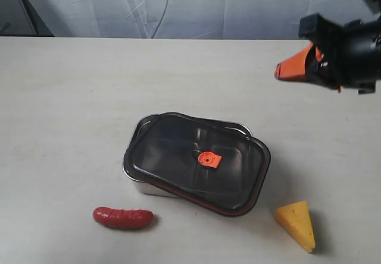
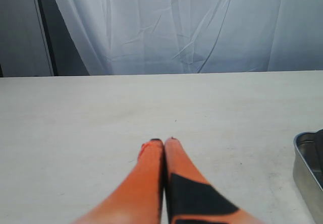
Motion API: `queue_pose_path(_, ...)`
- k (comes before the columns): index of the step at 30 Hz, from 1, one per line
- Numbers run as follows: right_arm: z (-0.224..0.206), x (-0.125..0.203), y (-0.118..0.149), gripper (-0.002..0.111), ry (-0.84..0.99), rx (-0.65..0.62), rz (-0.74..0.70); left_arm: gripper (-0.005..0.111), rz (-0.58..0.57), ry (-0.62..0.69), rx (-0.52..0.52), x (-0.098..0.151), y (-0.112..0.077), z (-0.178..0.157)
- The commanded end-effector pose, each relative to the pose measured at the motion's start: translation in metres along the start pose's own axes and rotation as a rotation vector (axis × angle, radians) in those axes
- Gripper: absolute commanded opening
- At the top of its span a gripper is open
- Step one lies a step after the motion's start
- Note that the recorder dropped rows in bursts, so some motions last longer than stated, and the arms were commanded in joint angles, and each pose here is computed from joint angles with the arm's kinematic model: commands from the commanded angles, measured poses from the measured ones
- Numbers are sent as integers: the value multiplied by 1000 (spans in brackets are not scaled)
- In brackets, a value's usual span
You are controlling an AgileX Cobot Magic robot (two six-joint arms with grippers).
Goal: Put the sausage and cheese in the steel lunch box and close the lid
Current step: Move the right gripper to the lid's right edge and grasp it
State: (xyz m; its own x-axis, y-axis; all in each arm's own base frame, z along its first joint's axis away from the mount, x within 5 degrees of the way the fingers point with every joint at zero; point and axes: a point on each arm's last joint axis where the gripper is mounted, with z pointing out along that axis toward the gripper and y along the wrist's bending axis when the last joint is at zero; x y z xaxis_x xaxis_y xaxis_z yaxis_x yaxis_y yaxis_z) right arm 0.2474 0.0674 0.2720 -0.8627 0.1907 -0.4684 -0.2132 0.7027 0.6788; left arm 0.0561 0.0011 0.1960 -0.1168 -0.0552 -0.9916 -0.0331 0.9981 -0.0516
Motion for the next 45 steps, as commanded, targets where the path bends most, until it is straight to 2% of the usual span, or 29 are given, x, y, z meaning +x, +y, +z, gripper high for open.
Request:
queue_pose_path(1, 19, 27, -30, -1, -1, -68, 68, 0, -9, -13, 2, 0, 0, 0)
queue_pose_path(6, 18, 52, -62, -1, -70, -123, 139, 0, -9, -13, 2, 0, 0, 0)
queue_pose_path(11, 13, 66, -74, 0, -111, -126, 153, 0, -9, -13, 2, 0, 0, 0)
queue_pose_path(13, 14, 72, -74, 7, -80, -123, 145, 0, -9, -13, 2, 0, 0, 0)
queue_pose_path(17, 15, 84, -79, 42, -58, -90, 174, 0, -9, -13, 2, 0, 0, 0)
queue_pose_path(19, 16, 89, -83, 52, -56, -50, 190, 0, -9, -13, 2, 0, 0, 0)
queue_pose_path(20, 16, 91, -85, 54, -52, -38, 197, 0, -9, -13, 2, 0, 0, 0)
queue_pose_path(27, 20, 106, -93, 54, -96, -20, 339, 0, -9, -13, 2, 0, 0, 0)
queue_pose_path(36, 42, 107, -108, 54, 6, -116, 335, 0, -9, -13, 2, 0, 0, 0)
queue_pose_path(40, 55, 104, -114, 54, 36, -241, 331, 0, -9, -13, 2, 0, 0, 0)
queue_pose_path(45, 65, 101, -124, 54, 51, -259, 325, 0, -9, -13, 2, 0, 0, 0)
